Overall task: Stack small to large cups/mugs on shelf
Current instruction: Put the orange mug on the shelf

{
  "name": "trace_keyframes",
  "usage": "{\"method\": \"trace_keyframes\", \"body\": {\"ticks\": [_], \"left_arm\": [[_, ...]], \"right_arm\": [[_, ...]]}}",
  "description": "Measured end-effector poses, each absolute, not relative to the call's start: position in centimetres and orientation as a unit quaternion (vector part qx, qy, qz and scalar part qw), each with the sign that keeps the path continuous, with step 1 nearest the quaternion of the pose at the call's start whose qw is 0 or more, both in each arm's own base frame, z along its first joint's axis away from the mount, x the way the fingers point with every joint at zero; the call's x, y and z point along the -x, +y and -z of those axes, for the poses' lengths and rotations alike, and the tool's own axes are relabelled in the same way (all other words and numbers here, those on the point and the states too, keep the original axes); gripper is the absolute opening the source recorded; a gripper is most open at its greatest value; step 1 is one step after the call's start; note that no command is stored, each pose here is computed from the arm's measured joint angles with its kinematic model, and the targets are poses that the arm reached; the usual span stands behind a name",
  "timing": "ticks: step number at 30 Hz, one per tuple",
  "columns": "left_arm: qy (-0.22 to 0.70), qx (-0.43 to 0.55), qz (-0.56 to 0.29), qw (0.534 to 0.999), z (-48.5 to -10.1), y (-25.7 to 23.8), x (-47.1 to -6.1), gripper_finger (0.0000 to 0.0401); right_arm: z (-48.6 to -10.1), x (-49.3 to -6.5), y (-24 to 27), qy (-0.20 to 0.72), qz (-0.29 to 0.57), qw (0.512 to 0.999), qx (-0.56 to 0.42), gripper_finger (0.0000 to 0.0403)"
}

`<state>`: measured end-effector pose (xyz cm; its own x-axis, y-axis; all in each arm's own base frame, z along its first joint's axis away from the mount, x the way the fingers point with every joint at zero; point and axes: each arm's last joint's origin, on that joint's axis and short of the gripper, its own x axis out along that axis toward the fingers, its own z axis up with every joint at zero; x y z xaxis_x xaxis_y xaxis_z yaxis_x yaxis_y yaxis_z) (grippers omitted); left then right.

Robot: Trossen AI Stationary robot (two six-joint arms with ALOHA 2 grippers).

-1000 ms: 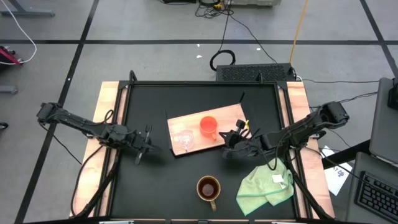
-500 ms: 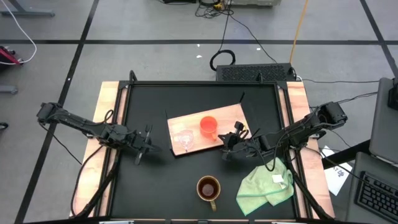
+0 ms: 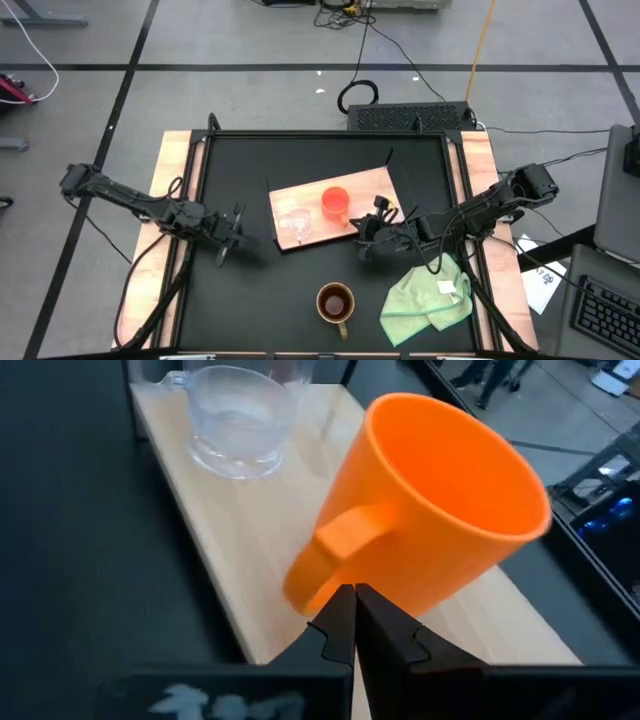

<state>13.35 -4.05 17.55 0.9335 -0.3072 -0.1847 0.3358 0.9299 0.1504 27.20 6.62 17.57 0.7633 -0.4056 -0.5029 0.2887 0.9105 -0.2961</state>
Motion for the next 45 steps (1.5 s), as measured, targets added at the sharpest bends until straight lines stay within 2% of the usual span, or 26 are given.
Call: {"method": "trace_keyframes", "body": {"ticks": [5,21,25,35,42,45], "left_arm": [[0.078,-0.092,0.178,0.977,-17.6,-4.4,-13.2,0.0019],[0.077,-0.096,0.182,0.976,-17.5,-4.9,-13.1,0.0019],[0.077,-0.096,0.182,0.976,-17.5,-4.9,-13.1,0.0019],[0.078,-0.094,0.181,0.976,-17.5,-4.9,-13.1,0.0019],[0.078,-0.093,0.181,0.976,-17.5,-4.9,-13.1,0.0019],[0.079,-0.093,0.181,0.976,-17.5,-4.9,-13.1,0.0019]], "right_arm": [[-17.7,-27.4,6.8,0.285,0.153,0.941,0.096,0.0000],[-17.8,-27.4,6.8,0.284,0.151,0.941,0.102,0.0000],[-17.7,-27.5,6.7,0.292,0.125,0.942,0.106,0.0000],[-17.1,-27.4,5.8,0.286,0.131,0.944,0.100,0.0000],[-17.4,-27.3,7.0,0.269,0.109,0.950,0.112,0.0000],[-17.5,-27.2,7.1,0.264,0.140,0.945,0.133,0.0000]]}}
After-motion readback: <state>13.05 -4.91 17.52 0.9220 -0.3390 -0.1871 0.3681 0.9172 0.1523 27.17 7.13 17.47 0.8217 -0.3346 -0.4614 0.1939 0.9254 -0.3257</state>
